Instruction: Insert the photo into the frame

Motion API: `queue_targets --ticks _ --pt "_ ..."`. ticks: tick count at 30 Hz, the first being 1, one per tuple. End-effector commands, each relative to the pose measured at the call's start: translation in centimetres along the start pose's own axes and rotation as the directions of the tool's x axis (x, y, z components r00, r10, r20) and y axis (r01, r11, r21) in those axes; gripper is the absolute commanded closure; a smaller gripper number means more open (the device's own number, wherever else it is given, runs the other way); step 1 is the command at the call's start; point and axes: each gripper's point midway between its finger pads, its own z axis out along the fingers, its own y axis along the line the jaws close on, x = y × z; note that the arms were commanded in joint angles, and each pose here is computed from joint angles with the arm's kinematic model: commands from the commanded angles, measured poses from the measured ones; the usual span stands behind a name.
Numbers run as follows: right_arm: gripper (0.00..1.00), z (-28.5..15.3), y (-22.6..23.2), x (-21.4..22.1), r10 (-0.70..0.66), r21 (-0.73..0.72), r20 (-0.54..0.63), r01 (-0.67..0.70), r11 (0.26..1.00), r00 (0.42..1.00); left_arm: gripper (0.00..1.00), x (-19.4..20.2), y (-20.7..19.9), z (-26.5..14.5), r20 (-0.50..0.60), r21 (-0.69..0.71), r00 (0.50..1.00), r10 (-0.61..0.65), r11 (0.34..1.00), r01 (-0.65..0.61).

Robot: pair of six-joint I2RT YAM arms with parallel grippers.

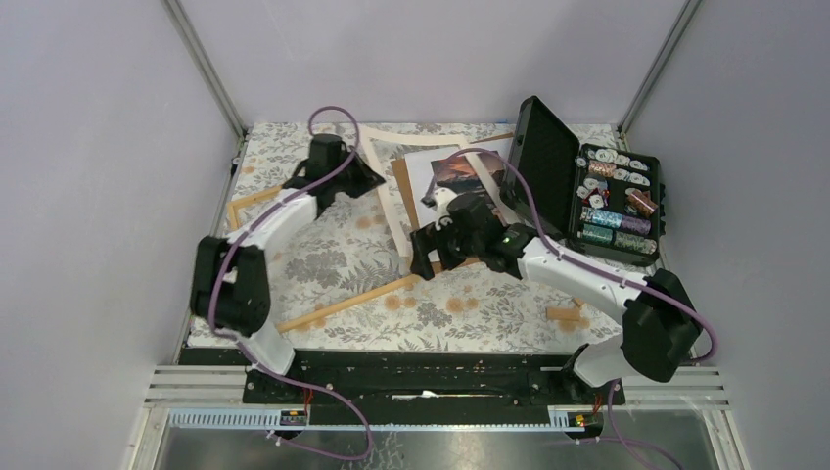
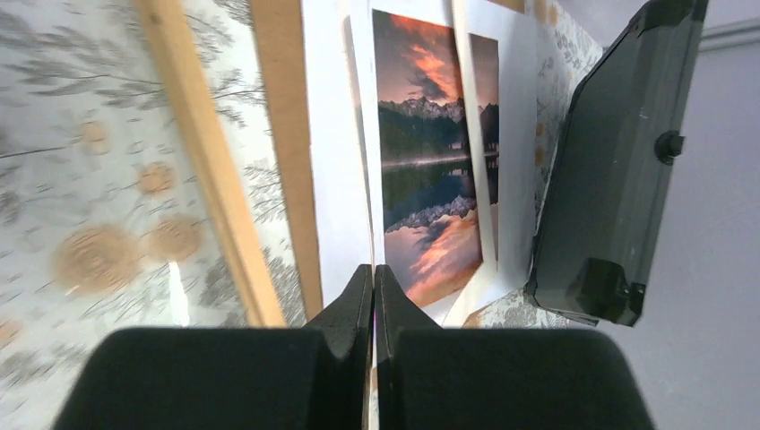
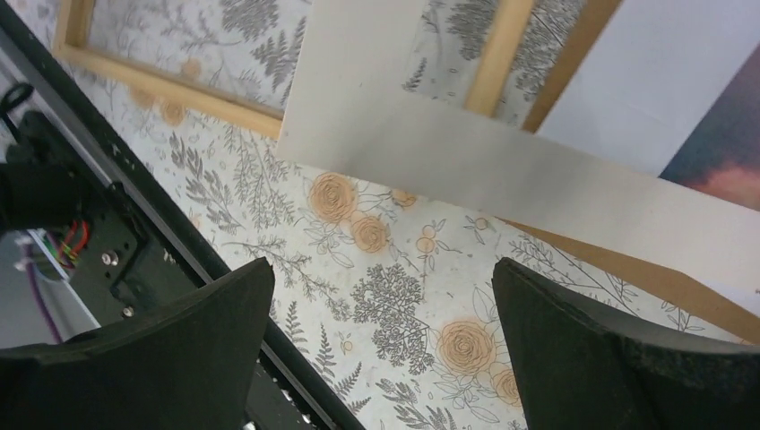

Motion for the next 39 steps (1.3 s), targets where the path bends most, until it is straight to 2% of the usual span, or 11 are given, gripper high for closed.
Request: queue_targets --ticks 1,6,13,23,30,32,33,34,36,38,39 --pt "0.00 -1.8 2.7 -0.9 -0.234 0.063 0.065 0.230 0.971 0.970 1.00 -1.1 0.8 -5.9 0.019 -0.048 1.000 -0.002 0.999 0.003" --pt "0.00 -2.1 6.6 -0.7 -0.465 0.246 0.126 0.427 0.870 0.876 1.00 -2.9 1.0 -11.5 0.097 -0.112 0.994 -0.046 0.992 0.057" --pt "0.01 -5.0 6.8 -3.9 -0.621 0.659 0.174 0.379 0.650 0.764 1.00 -3.6 1.0 -16.0 0.152 -0.180 0.987 -0.052 0.980 0.079" --pt "0.14 -3.0 10.3 -6.4 -0.662 0.644 0.240 0.394 0.656 0.710 1.00 -2.6 1.2 -16.9 0.141 -0.190 0.974 -0.178 0.961 0.203" --pt "0.67 -5.0 10.4 -9.0 -0.700 0.726 0.254 0.347 0.594 0.667 1.00 -3.9 0.3 -18.4 0.177 -0.193 0.960 -0.218 0.949 0.251" --pt "0.96 -5.7 10.8 -9.7 -0.706 0.725 0.266 0.347 0.596 0.657 1.00 -4.4 -0.5 -19.2 0.195 -0.163 0.957 -0.216 0.955 0.249" --pt "1.00 -6.1 11.1 -10.2 -0.705 0.721 0.276 0.345 0.601 0.653 0.99 -4.8 -0.9 -19.6 0.205 -0.148 0.957 -0.205 0.960 0.237" --pt "1.00 -6.5 11.6 -10.6 -0.704 0.708 0.286 0.351 0.612 0.651 0.84 -5.2 -1.4 -20.2 0.218 -0.134 0.957 -0.189 0.966 0.221" --pt "1.00 -7.6 12.5 -11.6 -0.694 0.682 0.318 0.353 0.640 0.645 0.31 -6.3 -2.7 -21.6 0.257 -0.105 0.957 -0.133 0.981 0.164" --pt "1.00 -8.9 13.7 -12.8 -0.675 0.642 0.368 0.351 0.682 0.640 0.04 -7.5 -3.9 -24.0 0.319 -0.099 0.944 -0.080 0.988 0.117" --pt "1.00 -9.4 14.5 -13.4 -0.667 0.615 0.389 0.360 0.701 0.635 0.02 -8.3 -4.4 -25.6 0.366 -0.101 0.929 -0.049 0.991 0.092"
